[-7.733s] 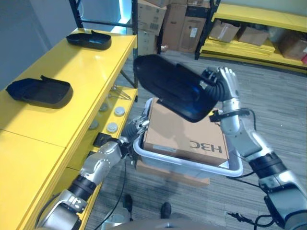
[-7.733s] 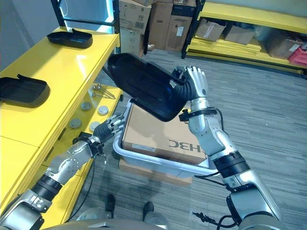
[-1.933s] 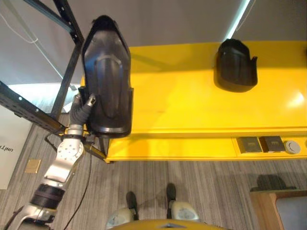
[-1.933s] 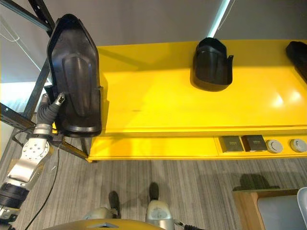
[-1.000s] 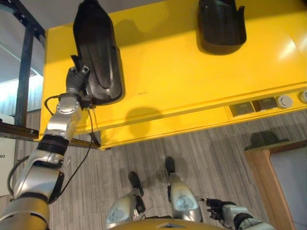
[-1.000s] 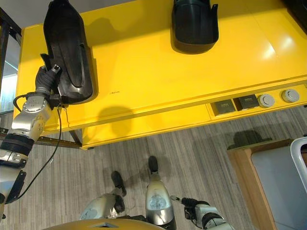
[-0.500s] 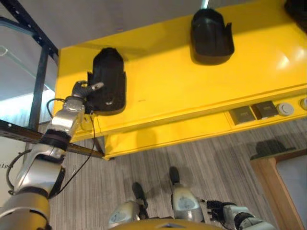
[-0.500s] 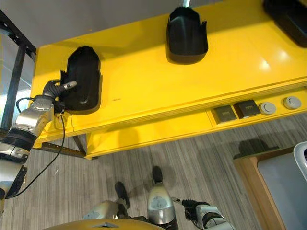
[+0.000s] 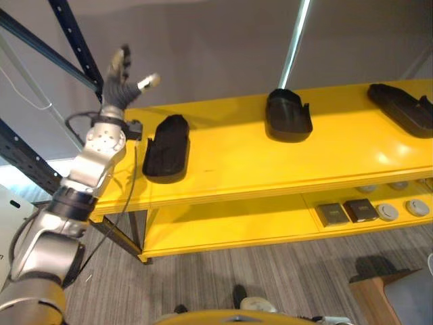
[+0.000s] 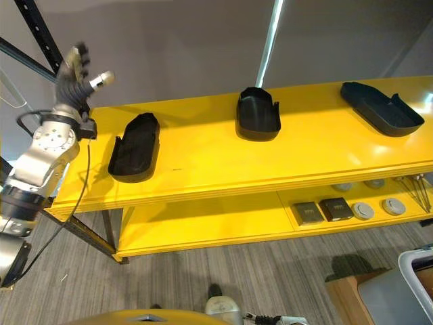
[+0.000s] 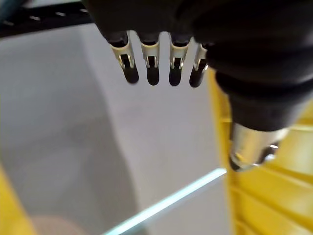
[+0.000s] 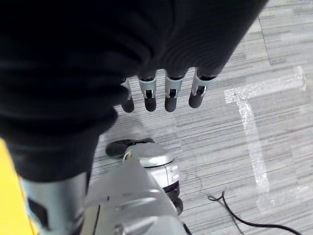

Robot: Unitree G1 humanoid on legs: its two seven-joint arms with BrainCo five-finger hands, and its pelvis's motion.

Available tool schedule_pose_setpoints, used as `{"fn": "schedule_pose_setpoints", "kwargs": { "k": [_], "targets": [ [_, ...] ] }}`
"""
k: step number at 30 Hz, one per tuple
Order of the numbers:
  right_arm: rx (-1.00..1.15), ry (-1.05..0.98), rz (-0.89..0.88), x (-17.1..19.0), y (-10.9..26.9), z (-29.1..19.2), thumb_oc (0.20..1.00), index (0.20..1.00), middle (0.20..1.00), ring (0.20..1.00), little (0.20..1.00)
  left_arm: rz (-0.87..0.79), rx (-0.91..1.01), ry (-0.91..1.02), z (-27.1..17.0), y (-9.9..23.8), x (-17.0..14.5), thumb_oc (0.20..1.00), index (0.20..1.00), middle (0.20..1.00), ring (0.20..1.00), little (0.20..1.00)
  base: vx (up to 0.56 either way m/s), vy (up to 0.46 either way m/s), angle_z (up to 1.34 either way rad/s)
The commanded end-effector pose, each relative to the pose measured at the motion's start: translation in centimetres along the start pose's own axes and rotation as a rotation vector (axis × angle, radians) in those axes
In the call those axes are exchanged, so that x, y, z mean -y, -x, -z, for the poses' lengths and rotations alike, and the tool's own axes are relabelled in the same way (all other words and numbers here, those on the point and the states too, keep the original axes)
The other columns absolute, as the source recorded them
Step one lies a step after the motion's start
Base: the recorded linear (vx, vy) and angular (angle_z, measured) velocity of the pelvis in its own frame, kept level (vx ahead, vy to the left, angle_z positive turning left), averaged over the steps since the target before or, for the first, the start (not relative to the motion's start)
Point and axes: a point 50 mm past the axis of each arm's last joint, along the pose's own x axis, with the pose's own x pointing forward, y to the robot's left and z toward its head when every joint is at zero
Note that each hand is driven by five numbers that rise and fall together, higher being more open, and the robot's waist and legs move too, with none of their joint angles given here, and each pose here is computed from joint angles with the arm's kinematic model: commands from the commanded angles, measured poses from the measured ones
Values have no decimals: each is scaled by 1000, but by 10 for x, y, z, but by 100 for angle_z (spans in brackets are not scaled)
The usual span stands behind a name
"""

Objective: Move parts from the plastic box to the shelf.

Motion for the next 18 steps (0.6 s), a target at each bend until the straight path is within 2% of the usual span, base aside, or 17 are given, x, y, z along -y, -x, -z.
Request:
{"fn": "schedule_pose_setpoints", "kwargs": {
  "k": [1, 3, 7, 8, 10, 18],
  "targets": [
    [-62, 14, -13, -10, -5, 18, 1000, 1000, 1000, 1000, 1000, 74, -130, 23, 42, 15, -1, 200, 200, 200, 200, 200, 2, 9, 27],
    [-51, 6, -17, -14, -6, 21, 1000, 1000, 1000, 1000, 1000, 104, -147, 76, 51, 36, 5, 200, 200, 200, 200, 200, -21, 14, 17],
    [-46, -10, -39, -18, -7, 20, 1000, 1000, 1000, 1000, 1000, 119, -166, 138, 58, 53, 11, 200, 200, 200, 200, 200, -67, 27, 29],
    [-45, -20, -50, -19, -7, 19, 1000, 1000, 1000, 1000, 1000, 125, -171, 202, 61, 59, 15, 200, 200, 200, 200, 200, -81, 39, 26],
    [-28, -26, -54, -19, -6, 12, 1000, 1000, 1000, 1000, 1000, 153, -142, 189, 62, 68, 23, 200, 200, 200, 200, 200, -93, 45, 6],
    [73, -8, -61, -21, 0, -26, 1000, 1000, 1000, 1000, 1000, 181, -106, 224, 57, 62, 43, 200, 200, 200, 200, 200, -132, 31, 1]
  ]
}}
